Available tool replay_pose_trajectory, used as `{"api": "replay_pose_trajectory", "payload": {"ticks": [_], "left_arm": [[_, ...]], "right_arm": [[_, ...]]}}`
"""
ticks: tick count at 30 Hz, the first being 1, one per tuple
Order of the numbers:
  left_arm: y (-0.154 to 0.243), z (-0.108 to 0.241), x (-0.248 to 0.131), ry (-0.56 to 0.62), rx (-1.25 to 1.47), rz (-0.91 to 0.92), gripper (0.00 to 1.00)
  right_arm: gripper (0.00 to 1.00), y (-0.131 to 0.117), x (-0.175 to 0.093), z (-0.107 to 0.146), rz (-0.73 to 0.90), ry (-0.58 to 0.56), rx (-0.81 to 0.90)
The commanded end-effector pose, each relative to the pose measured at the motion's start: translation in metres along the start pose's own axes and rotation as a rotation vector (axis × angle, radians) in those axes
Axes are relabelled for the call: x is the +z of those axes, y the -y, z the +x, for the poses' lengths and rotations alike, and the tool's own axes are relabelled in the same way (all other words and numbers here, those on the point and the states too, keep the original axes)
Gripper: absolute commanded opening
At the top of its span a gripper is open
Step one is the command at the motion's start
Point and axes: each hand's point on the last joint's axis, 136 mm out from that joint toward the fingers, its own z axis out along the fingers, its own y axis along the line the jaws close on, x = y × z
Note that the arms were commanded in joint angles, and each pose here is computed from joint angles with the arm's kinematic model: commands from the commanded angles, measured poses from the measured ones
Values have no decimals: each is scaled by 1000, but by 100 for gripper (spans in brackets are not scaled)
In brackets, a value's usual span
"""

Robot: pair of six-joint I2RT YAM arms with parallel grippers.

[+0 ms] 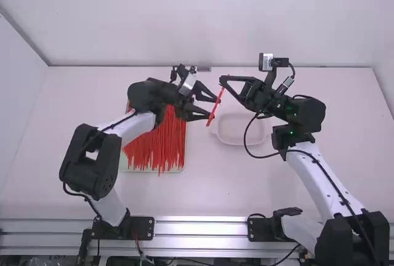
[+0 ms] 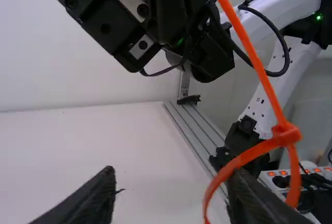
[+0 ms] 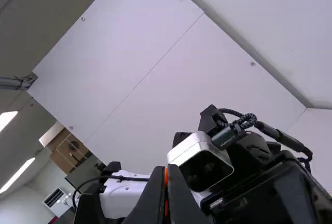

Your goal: Fasten the cable tie

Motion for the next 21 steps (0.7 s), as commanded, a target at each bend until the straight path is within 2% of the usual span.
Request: {"api": "replay_pose_trajectory", "payload": {"ticks": [1,2,4,5,7,8,9,15,17,18,19,21], "left_arm": [[6,-8,3,-7,50,16,44],[6,-8,3,-7,50,16,38],[6,-8,3,-7,50,16,35],[6,-8,3,-7,50,15,25],[6,-9,3,-4,49,14,13],[5,-9,3,-2,45,10,2],[5,-10,2,1,43,7,1],[6,-9,3,-2,45,12,2],[5,-9,2,-2,43,8,25],[5,-9,3,-1,42,11,33],[5,-10,3,-1,42,11,34],[4,-10,2,2,42,6,44]], "right_arm": [[0,-10,0,-7,-13,14,-35],[0,-10,0,-7,-13,14,-36],[0,-10,0,-7,-13,14,-35],[0,-10,0,-7,-13,14,-36],[0,-9,0,-7,-13,14,-36],[0,-9,0,-7,-13,14,-36],[0,-9,0,-7,-12,14,-35],[0,-10,0,-7,-13,14,-36],[0,-9,0,-7,-13,15,-36],[0,-9,0,-7,-13,15,-36],[0,-9,0,-7,-13,15,-36],[0,-9,0,-7,-13,14,-35]]}}
